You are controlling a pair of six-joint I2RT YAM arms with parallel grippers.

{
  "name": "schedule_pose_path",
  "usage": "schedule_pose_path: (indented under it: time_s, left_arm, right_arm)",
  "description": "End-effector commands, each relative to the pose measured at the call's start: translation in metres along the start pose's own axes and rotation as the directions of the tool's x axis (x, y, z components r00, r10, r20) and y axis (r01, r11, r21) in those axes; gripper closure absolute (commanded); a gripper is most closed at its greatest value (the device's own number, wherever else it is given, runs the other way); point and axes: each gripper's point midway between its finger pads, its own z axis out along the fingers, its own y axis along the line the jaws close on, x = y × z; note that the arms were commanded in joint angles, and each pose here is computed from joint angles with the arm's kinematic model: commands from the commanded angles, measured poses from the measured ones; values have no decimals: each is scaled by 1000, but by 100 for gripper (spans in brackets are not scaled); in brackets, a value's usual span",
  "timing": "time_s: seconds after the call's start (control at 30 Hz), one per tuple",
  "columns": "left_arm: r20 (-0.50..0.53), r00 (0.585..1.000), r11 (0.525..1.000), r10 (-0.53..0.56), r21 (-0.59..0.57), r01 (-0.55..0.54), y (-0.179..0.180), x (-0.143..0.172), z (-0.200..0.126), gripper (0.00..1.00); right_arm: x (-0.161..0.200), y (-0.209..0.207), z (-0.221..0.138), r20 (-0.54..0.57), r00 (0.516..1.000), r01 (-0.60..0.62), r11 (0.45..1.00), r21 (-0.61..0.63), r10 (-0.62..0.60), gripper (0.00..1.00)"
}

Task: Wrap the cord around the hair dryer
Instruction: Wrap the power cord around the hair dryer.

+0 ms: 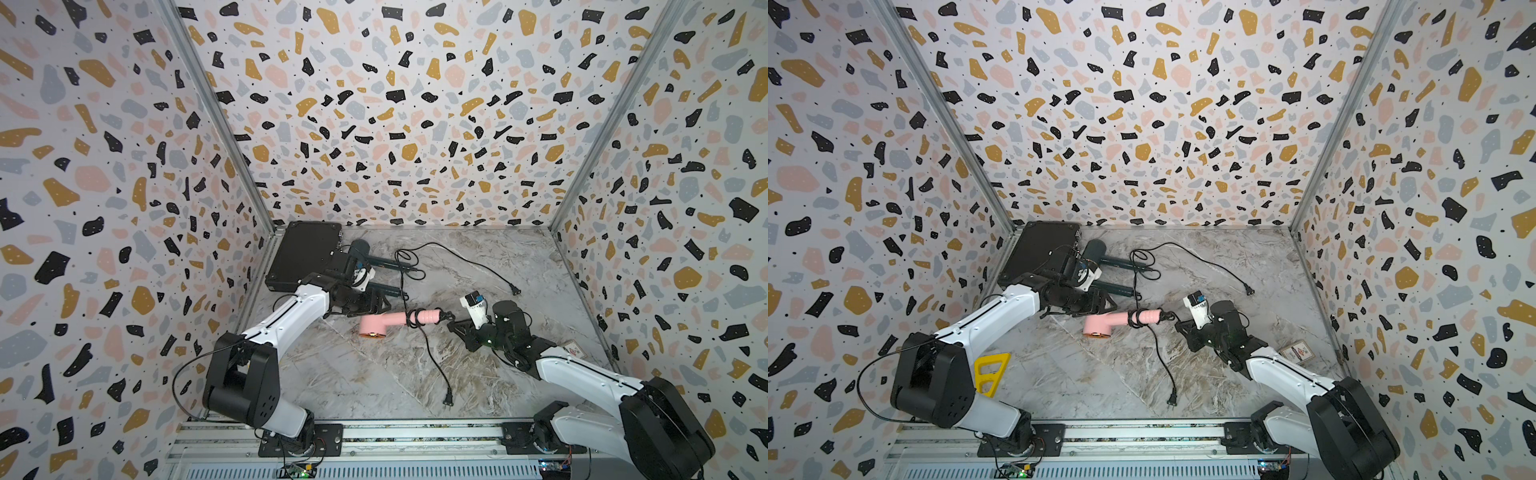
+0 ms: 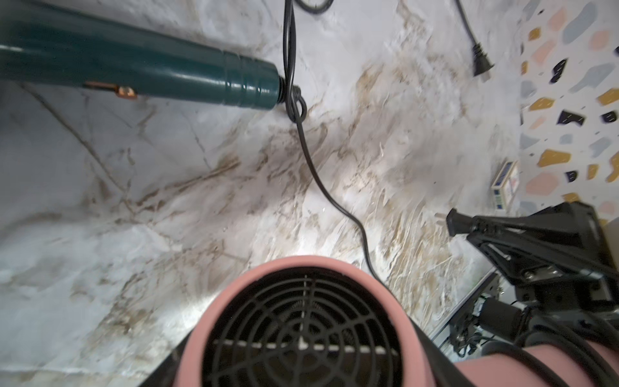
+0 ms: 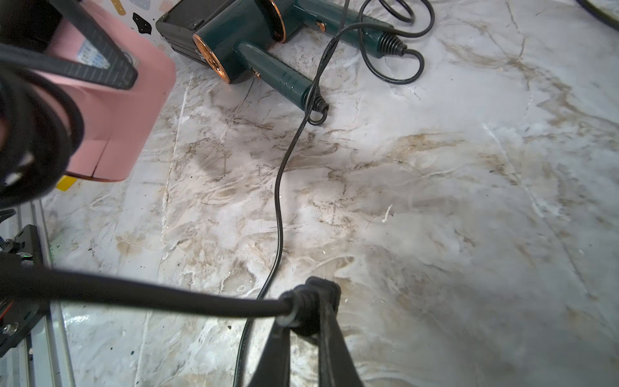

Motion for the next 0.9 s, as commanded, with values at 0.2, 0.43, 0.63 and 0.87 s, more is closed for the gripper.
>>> schedule_pose_path:
  time_s: [0.2,0.43,0.63,0.87]
  left_arm:
    - [30,999,999,40,28,-41,-8,-4,-20,100]
    - [108,994,984,34,-180,-14,18,-11,-38,100]
    - [144,989,994,20,-112,-3,5,-16,-43,100]
    - [251,964,996,-87,52,77,-13,-43,-55,100]
  right_arm:
    - [-29,-11,-27,165,985,20,993,115,-39,100]
    - [-70,14,-64,266,958,86,993,83,-105,100]
    - [-79,32,-72,270,955,128,992,13,-127,100]
    - [-63,27,-70,244,963,113,993,22,-115,100]
